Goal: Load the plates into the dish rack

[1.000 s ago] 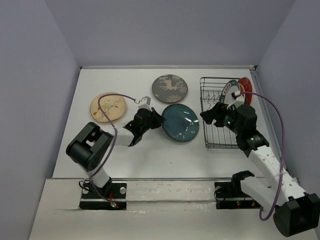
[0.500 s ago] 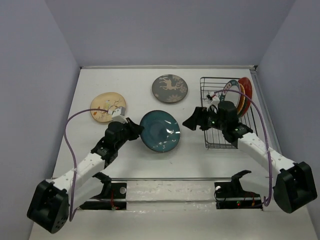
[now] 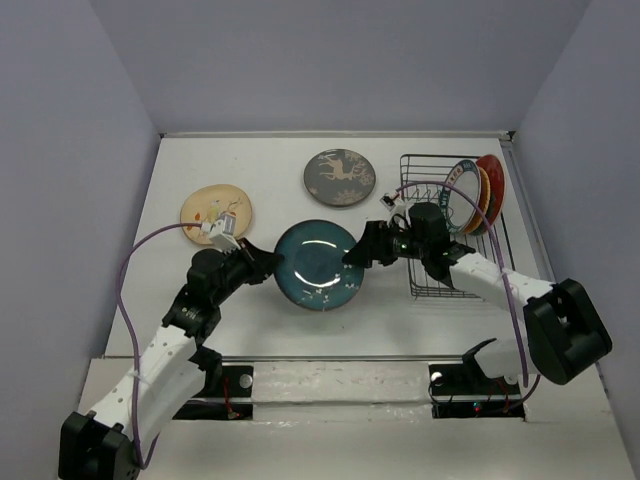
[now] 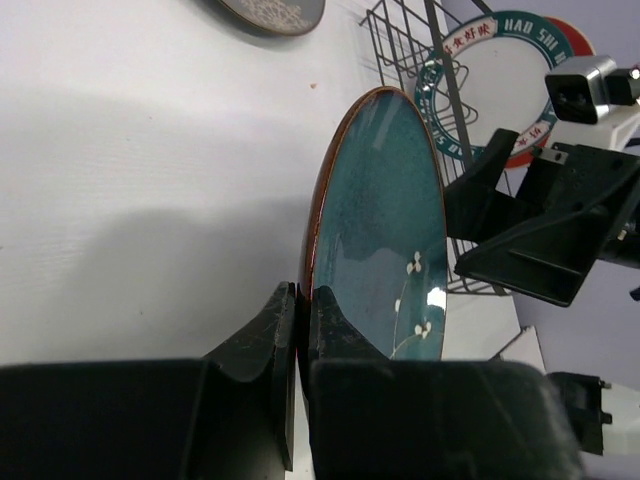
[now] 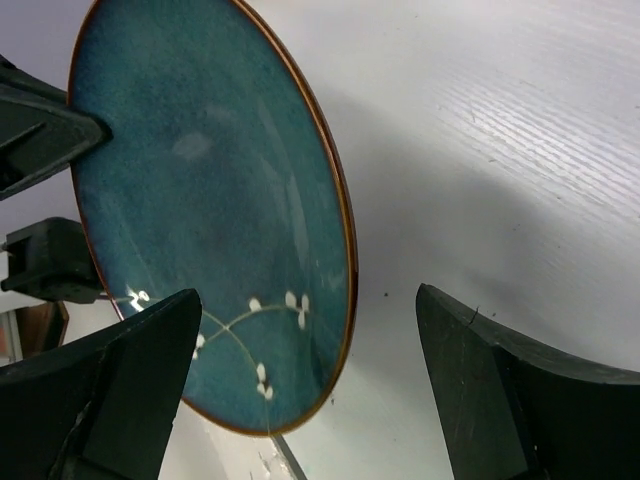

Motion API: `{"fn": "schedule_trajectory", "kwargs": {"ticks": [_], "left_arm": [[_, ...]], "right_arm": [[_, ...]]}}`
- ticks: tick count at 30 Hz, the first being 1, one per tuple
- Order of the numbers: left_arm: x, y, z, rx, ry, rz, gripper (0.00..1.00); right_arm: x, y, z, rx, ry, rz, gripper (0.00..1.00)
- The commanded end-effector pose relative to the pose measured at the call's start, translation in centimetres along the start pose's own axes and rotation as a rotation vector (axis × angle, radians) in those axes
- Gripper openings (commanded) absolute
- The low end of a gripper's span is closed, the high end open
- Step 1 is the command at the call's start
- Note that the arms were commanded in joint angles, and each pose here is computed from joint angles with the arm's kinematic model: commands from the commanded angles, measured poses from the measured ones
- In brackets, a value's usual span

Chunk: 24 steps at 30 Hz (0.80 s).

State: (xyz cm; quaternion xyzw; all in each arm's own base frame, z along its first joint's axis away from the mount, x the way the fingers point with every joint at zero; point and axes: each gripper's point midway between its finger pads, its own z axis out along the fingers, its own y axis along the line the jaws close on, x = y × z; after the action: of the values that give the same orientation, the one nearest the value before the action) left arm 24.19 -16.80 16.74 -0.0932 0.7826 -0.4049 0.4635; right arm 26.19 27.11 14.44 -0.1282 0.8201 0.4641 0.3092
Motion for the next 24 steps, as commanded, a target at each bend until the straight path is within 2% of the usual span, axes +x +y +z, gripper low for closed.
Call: {"fn": "schedule_trajectory", "kwargs": {"ticks": [1,3,4,6,7,9,10,11,12,13,14,16,17,18,19,20,21,22,24], "left_arm": [[-5.4,-8.9,-2.3,0.312,-0.136,-0.003,0.05],[-5.9,-9.6,-2.6,0.332,-0.145,0.003,0.05],[-5.8,-9.7,-2.7,0.337,-0.139,0.006,0.05],[-5.8,-10.1,-2.6,0.347,-0.126,0.009,0.06],[-5.8,-10.1,-2.6,0.348,-0.125,0.008,0.09],[-6.1,-10.5,-2.8,0.361,-0.131,0.023,0.26],[-6.2,-10.7,-2.9,0.367,-0.134,0.032,0.32],[-6.3,-10.8,-3.0,0.37,-0.138,0.04,0.4],[-6.5,-11.0,-3.2,0.371,-0.142,0.051,0.58],[-6.9,-11.0,-3.2,0.362,-0.153,0.079,0.65],[-7.2,-11.0,-3.3,0.336,-0.152,0.095,0.77],[-7.9,-10.3,-3.2,0.273,-0.173,0.131,0.87],[-7.7,-9.3,-3.1,0.221,-0.158,0.169,0.93],[-8.6,-9.4,-3.4,0.196,-0.181,0.19,0.96],[-8.7,-9.3,-3.5,0.183,-0.178,0.21,0.99],[-8.3,-8.6,-3.4,0.154,-0.156,0.247,0.99],[-8.5,-8.7,-3.5,0.147,-0.146,0.264,0.99],[-8.3,-8.5,-3.5,0.132,-0.13,0.3,0.99],[-7.7,-7.4,-3.5,0.09,-0.097,0.323,0.99]], "right_arm": [[-2.3,2.4,0.7,-0.088,-0.051,-0.045,0.94],[-2.3,2.7,0.8,-0.112,-0.052,-0.042,0.92],[-2.0,3.0,0.7,-0.131,-0.048,-0.041,0.79],[-2.4,4.6,0.4,-0.209,-0.061,-0.049,0.65],[-2.3,4.9,0.3,-0.232,-0.061,-0.051,0.36],[-2.5,6.1,-0.1,-0.282,-0.06,-0.056,0.13],[-2.6,6.4,-0.3,-0.292,-0.064,-0.057,0.07],[-2.9,6.7,-0.5,-0.299,-0.073,-0.061,0.07],[-3.4,7.2,-0.8,-0.304,-0.094,-0.066,0.07],[-4.4,8.2,-1.6,-0.313,-0.13,-0.09,0.07],[-5.7,8.4,-2.0,-0.278,-0.179,-0.103,0.07],[-8.0,9.9,-4.0,-0.243,-0.273,-0.158,0.07],[-9.0,8.8,-4.4,-0.145,-0.311,-0.14,0.07],[-11.3,10.2,-6.1,-0.117,-0.388,-0.207,0.07],[-12.7,9.8,-7.0,-0.055,-0.435,-0.219,0.07],[-14.0,7.6,-8.0,0.09,-0.484,-0.222,0.07],[-15.7,8.1,-9.4,0.133,-0.537,-0.246,0.07],[-17.3,6.3,-11.3,0.261,-0.6,-0.26,0.07],[-18.6,4.9,-13.4,0.404,-0.646,-0.273,0.07]]}}
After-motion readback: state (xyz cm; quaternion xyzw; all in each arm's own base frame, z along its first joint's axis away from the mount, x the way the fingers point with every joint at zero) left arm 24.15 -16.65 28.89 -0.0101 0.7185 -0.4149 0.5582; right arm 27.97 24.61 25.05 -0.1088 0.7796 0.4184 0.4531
